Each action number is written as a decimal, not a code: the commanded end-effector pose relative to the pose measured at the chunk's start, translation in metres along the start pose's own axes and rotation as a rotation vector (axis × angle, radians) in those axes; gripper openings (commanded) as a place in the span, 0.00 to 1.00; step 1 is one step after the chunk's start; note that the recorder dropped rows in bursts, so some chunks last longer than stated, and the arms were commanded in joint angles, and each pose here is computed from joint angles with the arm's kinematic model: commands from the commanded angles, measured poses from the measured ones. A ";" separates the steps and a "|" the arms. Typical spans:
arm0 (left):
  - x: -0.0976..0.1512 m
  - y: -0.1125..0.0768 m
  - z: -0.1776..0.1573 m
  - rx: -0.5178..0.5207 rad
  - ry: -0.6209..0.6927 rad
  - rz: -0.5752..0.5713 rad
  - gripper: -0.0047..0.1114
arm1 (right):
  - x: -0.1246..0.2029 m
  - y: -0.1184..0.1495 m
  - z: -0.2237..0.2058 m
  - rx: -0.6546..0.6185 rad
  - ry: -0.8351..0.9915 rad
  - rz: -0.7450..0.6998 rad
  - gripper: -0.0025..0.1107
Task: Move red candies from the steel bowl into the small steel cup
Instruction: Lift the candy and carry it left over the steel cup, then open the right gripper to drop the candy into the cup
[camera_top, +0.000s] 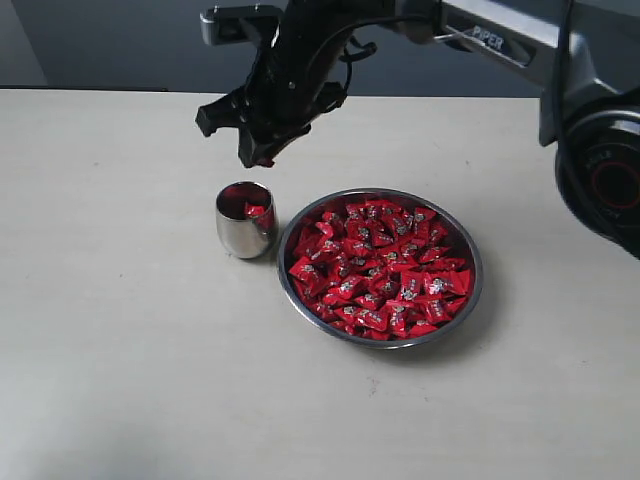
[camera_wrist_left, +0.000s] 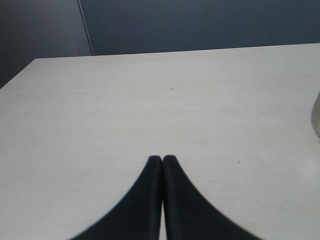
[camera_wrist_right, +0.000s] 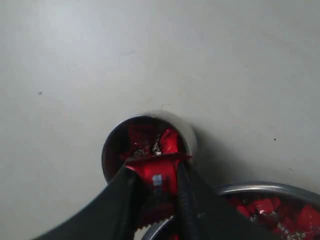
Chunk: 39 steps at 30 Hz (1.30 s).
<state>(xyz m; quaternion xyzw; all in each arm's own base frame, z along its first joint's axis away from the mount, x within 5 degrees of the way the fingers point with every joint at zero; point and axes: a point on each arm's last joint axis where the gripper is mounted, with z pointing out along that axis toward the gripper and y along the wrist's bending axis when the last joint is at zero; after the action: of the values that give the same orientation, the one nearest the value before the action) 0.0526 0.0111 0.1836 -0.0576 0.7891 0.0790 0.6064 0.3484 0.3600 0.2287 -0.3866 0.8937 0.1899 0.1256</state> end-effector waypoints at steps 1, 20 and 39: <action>0.001 0.000 0.000 0.005 -0.008 0.002 0.04 | 0.003 0.007 0.017 -0.001 0.039 -0.036 0.04; 0.001 0.000 0.000 0.005 -0.008 0.002 0.04 | 0.002 0.011 0.035 0.036 0.025 -0.066 0.27; 0.001 0.000 0.000 0.005 -0.008 0.002 0.04 | 0.002 0.013 0.022 0.047 0.027 -0.058 0.37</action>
<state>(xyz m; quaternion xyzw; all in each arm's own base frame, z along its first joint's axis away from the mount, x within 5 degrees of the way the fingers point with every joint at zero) 0.0526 0.0111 0.1836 -0.0576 0.7891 0.0790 0.6064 0.3404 0.3791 0.1936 -0.4075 0.8919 0.1606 0.1123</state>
